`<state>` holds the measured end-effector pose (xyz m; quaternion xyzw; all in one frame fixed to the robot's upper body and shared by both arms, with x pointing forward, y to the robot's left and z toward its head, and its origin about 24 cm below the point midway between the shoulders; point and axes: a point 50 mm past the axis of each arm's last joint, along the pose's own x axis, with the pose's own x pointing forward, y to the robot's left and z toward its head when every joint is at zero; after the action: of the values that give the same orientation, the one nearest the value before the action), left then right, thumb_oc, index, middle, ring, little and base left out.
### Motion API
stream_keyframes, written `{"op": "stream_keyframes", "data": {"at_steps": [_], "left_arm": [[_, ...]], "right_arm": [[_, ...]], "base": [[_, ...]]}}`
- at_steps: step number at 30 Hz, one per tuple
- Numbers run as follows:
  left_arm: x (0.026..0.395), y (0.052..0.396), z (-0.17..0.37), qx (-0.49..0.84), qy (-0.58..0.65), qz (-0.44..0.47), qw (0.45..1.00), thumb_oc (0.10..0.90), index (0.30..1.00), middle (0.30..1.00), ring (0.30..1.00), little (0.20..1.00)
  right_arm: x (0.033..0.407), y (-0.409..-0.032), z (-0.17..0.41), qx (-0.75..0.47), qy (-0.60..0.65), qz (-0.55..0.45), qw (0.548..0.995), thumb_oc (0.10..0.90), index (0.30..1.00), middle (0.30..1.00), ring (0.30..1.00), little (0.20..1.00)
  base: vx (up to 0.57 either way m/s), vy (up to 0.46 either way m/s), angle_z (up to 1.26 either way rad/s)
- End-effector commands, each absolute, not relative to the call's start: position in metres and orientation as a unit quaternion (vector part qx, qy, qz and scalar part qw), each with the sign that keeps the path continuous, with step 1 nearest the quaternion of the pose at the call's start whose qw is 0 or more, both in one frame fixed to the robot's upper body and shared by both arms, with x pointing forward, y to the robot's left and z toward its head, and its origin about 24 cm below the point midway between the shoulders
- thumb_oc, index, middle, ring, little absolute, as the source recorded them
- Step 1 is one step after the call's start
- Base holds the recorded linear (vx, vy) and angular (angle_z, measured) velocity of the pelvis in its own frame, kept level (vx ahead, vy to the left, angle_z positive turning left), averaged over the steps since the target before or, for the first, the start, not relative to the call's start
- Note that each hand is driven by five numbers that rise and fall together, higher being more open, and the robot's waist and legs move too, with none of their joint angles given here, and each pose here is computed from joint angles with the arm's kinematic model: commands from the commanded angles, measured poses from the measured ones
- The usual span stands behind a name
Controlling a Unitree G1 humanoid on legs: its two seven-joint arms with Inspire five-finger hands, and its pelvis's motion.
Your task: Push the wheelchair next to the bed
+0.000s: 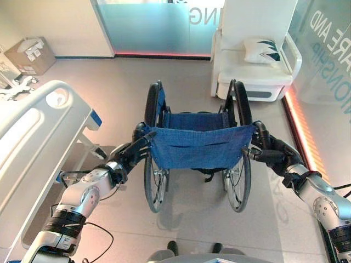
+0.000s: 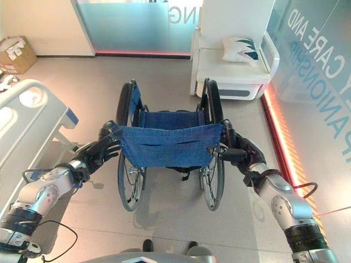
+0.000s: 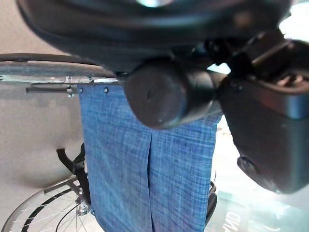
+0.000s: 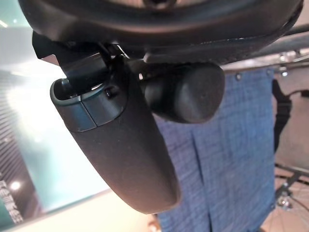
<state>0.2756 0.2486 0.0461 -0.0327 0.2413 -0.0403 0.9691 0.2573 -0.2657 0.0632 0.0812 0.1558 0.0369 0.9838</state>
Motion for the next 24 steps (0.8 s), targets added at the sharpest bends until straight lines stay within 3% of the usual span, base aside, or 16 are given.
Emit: {"op": "stream_keyframes", "data": {"at_steps": [1, 2, 3, 17, 24], "left_arm": [[0.299, 0.19, 0.092, -0.063, 0.117, -0.165, 0.977, 0.4, 0.3, 0.3, 0.3, 0.3], [0.299, 0.191, 0.093, -0.062, 0.117, -0.164, 0.977, 0.4, 0.3, 0.3, 0.3, 0.3], [0.299, 0.192, 0.093, -0.06, 0.118, -0.164, 0.978, 0.4, 0.3, 0.3, 0.3, 0.3], [0.297, 0.208, 0.087, 0.003, 0.171, -0.181, 0.969, 0.4, 0.3, 0.3, 0.3, 0.3], [0.296, 0.205, 0.087, -0.062, 0.182, -0.191, 0.963, 0.4, 0.3, 0.3, 0.3, 0.3]], "right_arm": [[0.285, -0.204, 0.113, 0.093, 0.041, 0.2, 0.975, 0.588, 0.582, 0.582, 0.582, 0.582], [0.285, -0.203, 0.114, 0.093, 0.041, 0.201, 0.974, 0.588, 0.582, 0.582, 0.582, 0.582], [0.286, -0.203, 0.115, 0.094, 0.04, 0.202, 0.974, 0.4, 0.3, 0.3, 0.3, 0.3], [0.29, -0.202, 0.12, 0.081, 0.045, 0.211, 0.973, 0.4, 0.3, 0.3, 0.3, 0.3], [0.29, -0.204, 0.119, 0.082, 0.05, 0.208, 0.973, 0.4, 0.3, 0.3, 0.3, 0.3]], "base": [[0.0, 0.0, 0.0], [0.0, 0.0, 0.0], [0.0, 0.0, 0.0], [0.0, 0.0, 0.0], [0.0, 0.0, 0.0]]}}
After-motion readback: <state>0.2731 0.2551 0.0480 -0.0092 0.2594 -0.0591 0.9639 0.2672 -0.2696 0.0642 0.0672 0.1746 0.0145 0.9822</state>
